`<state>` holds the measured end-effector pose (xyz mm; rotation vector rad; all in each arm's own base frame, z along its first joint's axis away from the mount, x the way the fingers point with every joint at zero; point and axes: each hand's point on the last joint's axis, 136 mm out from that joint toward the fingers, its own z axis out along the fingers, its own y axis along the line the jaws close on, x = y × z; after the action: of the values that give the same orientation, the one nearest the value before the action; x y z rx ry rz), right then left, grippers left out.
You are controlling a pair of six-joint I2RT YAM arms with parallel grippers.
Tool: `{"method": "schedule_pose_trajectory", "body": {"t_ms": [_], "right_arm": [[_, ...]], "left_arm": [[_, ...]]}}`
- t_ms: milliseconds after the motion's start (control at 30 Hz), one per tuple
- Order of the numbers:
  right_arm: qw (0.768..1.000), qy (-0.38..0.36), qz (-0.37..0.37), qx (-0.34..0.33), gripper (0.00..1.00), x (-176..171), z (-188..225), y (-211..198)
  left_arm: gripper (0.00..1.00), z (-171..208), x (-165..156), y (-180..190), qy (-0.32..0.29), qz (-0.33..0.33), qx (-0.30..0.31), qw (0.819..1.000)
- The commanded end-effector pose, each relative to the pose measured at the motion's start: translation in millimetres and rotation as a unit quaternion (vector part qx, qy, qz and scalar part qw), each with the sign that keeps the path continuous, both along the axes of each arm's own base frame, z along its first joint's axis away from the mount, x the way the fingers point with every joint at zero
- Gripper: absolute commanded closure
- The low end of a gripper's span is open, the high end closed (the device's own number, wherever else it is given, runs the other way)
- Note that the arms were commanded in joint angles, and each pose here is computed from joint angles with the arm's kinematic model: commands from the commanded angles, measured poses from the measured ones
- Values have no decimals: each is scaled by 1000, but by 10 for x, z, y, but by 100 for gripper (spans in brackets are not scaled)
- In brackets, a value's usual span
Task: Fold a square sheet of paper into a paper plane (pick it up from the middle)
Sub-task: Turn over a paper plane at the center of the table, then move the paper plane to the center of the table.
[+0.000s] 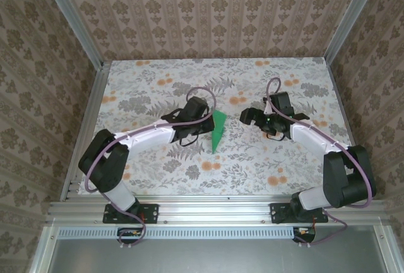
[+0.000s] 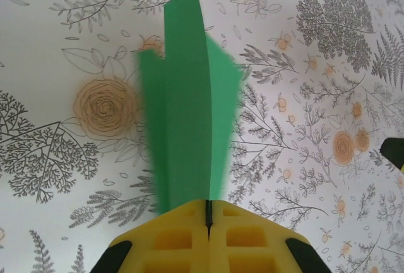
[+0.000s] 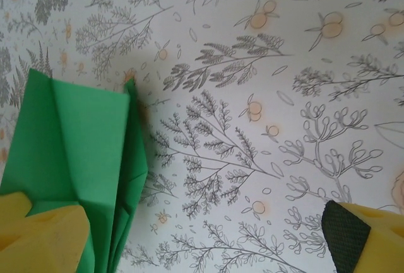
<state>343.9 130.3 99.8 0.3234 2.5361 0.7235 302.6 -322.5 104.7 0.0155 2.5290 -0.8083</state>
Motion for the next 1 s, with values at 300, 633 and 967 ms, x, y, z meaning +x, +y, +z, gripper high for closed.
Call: {"method": "schedule_pose_trajectory", "body": {"t_ms": [300, 633, 967], "right_arm": [[997, 29, 61, -39, 26, -162, -58, 658], [982, 22, 149, -110, 57, -276, -93, 1449], [972, 39, 187, -136, 75, -266, -238, 1730]], "left_arm": [[98, -323, 90, 437, 14, 75, -81, 994], [97, -486, 9, 668, 28, 115, -88, 989], [98, -532, -16, 665, 32, 107, -84, 990]]}}
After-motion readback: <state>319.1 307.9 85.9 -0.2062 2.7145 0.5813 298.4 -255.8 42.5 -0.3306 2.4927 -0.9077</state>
